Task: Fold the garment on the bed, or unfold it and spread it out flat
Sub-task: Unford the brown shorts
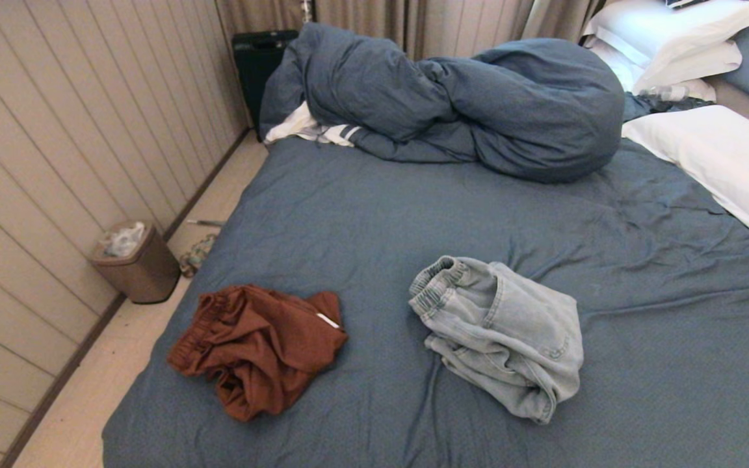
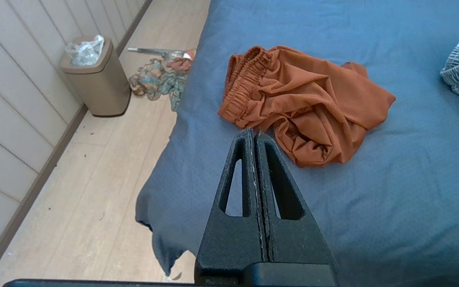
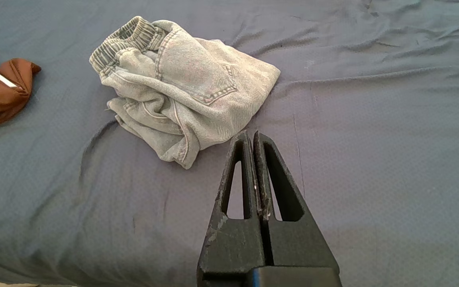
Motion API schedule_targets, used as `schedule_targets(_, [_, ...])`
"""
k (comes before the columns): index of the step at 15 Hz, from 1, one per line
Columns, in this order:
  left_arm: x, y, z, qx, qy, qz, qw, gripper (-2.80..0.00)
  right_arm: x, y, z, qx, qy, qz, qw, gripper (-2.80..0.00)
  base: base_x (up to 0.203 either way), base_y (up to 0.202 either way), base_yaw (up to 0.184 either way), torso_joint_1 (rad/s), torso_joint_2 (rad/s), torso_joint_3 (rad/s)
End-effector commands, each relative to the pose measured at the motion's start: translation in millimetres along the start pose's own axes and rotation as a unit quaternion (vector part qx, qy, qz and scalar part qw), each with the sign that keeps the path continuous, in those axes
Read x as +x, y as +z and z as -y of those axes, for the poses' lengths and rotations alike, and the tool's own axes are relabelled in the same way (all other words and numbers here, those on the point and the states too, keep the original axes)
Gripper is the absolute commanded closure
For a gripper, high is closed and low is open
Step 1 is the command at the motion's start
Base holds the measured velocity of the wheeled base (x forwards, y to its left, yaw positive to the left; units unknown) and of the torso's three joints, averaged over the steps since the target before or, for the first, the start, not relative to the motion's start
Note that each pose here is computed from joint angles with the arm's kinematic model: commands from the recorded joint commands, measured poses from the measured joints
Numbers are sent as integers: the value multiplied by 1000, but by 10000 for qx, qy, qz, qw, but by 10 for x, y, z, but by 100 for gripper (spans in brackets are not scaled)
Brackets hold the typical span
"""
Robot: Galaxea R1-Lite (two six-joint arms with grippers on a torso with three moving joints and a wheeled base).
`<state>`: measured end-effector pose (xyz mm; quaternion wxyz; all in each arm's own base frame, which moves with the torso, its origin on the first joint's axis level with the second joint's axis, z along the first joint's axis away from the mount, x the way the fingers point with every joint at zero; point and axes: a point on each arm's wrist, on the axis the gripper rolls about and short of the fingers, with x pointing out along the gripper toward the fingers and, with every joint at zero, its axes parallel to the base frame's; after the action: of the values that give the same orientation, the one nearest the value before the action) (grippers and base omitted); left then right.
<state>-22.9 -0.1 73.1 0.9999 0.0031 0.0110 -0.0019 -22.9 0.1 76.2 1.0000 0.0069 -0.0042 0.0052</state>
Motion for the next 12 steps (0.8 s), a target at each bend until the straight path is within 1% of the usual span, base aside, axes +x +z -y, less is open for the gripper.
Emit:
schedule_targets(1, [1, 0, 0, 0, -4, -9, 10000, 0, -3, -9, 0, 0, 4, 19, 10000, 0, 0, 0, 0, 0, 0, 0])
schedule_targets(10, [2, -6, 0, 7, 1, -16, 10000, 0, -3, -10, 0, 0, 3, 19, 10000, 0, 0, 0, 0, 0, 0, 0])
schedule_targets(12, [1, 0, 0, 8, -4, -7, 10000, 0, -3, -9, 0, 0, 2, 19, 10000, 0, 5, 89, -2, 1, -2, 0])
